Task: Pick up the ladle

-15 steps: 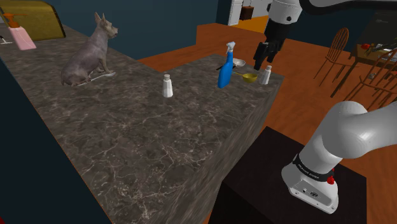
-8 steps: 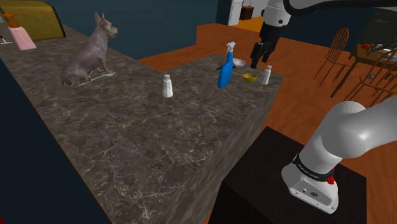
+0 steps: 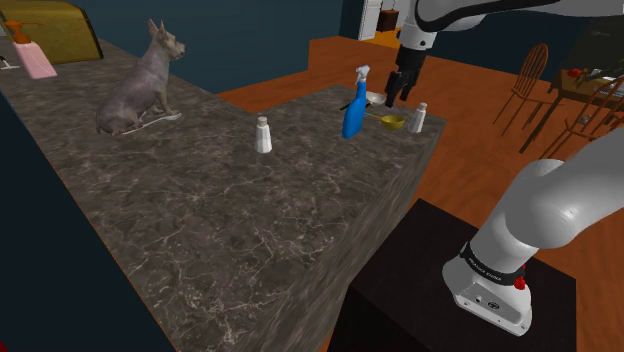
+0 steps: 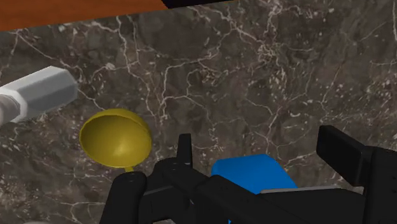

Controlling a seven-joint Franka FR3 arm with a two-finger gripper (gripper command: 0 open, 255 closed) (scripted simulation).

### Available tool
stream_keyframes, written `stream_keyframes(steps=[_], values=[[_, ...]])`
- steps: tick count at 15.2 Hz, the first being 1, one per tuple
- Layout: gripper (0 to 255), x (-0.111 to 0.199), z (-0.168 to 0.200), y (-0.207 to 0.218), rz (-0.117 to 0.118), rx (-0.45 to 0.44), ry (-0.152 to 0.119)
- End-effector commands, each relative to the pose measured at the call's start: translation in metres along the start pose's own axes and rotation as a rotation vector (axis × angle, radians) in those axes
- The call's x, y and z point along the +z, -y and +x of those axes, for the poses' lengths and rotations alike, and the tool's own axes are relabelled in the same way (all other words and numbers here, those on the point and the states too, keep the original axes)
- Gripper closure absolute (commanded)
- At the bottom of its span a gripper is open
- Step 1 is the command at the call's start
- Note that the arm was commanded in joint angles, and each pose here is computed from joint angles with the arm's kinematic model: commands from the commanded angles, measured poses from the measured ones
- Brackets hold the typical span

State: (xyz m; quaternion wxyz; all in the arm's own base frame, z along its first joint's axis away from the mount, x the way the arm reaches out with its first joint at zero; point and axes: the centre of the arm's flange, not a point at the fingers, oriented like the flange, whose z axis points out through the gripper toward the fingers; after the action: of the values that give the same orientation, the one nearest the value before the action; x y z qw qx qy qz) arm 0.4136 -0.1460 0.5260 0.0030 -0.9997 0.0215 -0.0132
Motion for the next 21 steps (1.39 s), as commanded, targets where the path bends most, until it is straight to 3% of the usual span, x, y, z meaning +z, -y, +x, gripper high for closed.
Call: stream_keyframes(steps=[1, 14, 21], values=[[0, 0.013, 0.016, -0.025, 0.019, -0.010, 0.012], [0, 0.105, 0.124, -0.154, 0.146, -0.067, 0.089], [0, 0.138, 0.124, -0.154, 0.146, -0.067, 0.089]])
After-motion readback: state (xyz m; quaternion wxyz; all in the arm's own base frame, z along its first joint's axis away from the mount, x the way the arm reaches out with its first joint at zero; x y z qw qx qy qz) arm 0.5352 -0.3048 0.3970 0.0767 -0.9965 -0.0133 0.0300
